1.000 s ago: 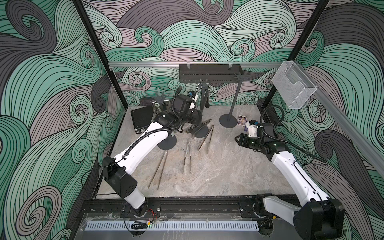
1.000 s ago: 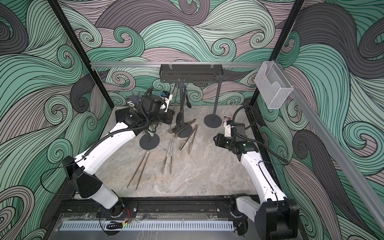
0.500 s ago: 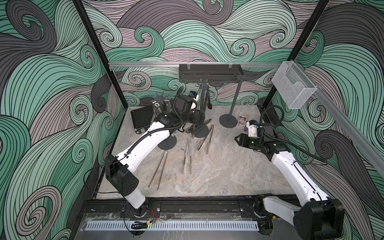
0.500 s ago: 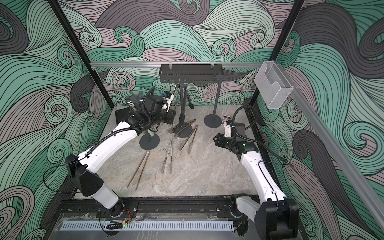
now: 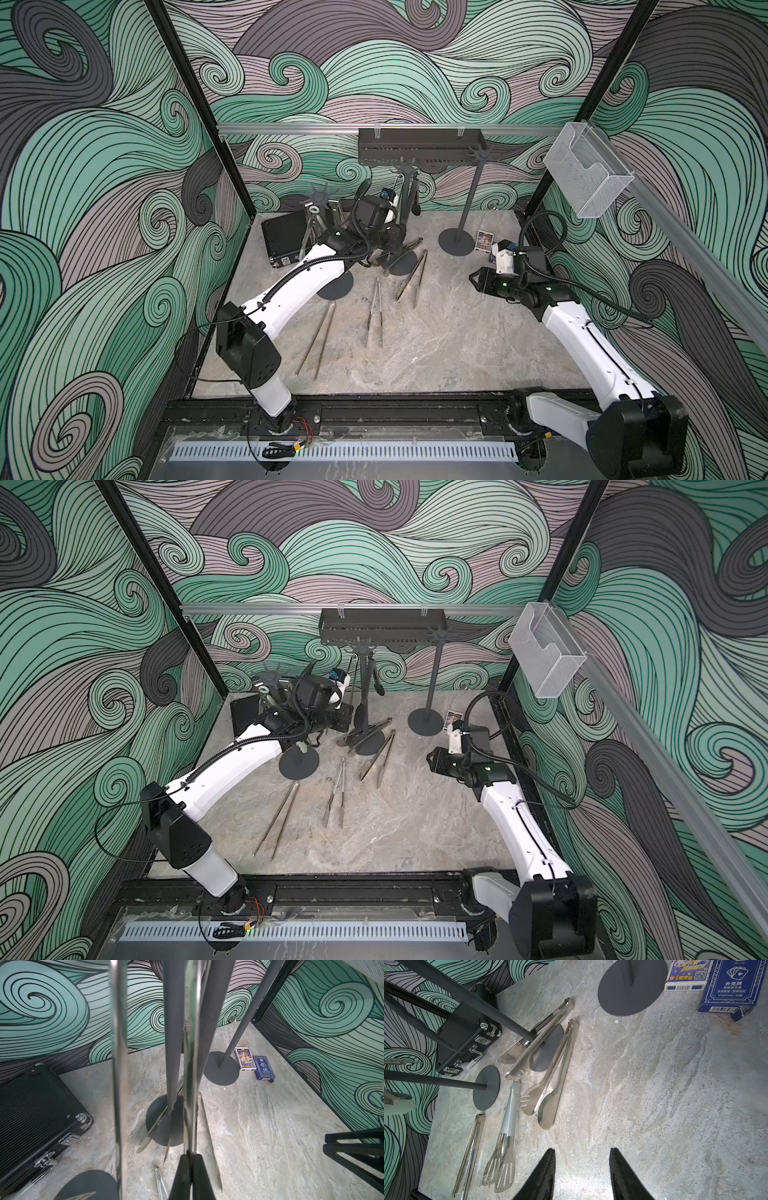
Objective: Hang food tongs on kitchen utensil racks
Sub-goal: Hang the food tongs on the rack.
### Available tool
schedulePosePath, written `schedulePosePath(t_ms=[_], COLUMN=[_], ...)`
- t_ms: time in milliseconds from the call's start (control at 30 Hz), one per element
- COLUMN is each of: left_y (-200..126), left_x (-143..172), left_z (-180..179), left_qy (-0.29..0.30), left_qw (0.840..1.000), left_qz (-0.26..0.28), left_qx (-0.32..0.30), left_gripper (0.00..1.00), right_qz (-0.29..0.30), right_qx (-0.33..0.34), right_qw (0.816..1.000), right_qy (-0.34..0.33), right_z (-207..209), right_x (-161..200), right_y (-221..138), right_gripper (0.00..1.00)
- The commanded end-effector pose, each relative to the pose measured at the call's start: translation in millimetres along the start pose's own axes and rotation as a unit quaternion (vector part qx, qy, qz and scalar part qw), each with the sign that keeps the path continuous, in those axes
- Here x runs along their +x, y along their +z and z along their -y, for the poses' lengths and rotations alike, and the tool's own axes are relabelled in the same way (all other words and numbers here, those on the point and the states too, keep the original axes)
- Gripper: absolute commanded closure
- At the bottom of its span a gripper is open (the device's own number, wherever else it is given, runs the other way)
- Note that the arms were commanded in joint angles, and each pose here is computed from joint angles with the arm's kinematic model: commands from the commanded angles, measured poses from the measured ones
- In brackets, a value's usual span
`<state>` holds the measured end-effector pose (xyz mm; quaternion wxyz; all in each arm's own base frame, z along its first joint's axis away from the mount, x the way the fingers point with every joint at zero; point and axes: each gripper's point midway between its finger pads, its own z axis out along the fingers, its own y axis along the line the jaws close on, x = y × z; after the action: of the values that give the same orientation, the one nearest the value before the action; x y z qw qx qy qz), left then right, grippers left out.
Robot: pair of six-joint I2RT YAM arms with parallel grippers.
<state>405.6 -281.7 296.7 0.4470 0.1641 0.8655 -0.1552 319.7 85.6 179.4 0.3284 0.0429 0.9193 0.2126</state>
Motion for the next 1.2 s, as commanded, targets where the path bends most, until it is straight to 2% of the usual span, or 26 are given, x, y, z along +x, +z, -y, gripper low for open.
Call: schedulePosePath(t_ms=[0, 200, 500, 800, 1000, 1167], left_y=[4.5, 6.8, 12.1, 14.2, 2.6, -23.4], left_x=[-4.4, 0.7, 0.6, -5.5, -12.1, -20.1], left_z=[-6.5, -7.9, -8.9, -6.5, -0.8, 12.4], left_qy=[-0.003, -0.003, 0.001, 0.004, 0.010, 0.019], left_qw=[1.000, 1.000, 1.000, 1.000, 1.000, 0.999], left_qz=[0.011, 0.007, 0.008, 0.012, 0.012, 0.013], left_qx=[-0.012, -0.014, -0.018, -0.014, 0.001, 0.038], left_gripper=[1.00, 0.99, 0.87, 0.85, 0.77, 0.67], right_qz=[-0.001, 0.000, -0.004, -0.005, -0.005, -0.006], right_qx=[-0.008, -0.009, -0.010, -0.009, -0.010, -0.011], right_qw=[1.000, 1.000, 1.000, 1.000, 1.000, 1.000], right_qy=[-0.004, -0.004, -0.003, -0.004, -0.004, -0.004], right_z=[-3.0, -3.6, -3.1, -2.8, -3.0, -3.3], right_x=[-1.8, -2.5, -1.2, -1.7, -1.5, -1.3], right_y=[-0.8, -0.6, 1.3, 1.8, 2.5, 2.3], right_gripper=[0.55, 0.55, 0.55, 0.55, 0.55, 0.55])
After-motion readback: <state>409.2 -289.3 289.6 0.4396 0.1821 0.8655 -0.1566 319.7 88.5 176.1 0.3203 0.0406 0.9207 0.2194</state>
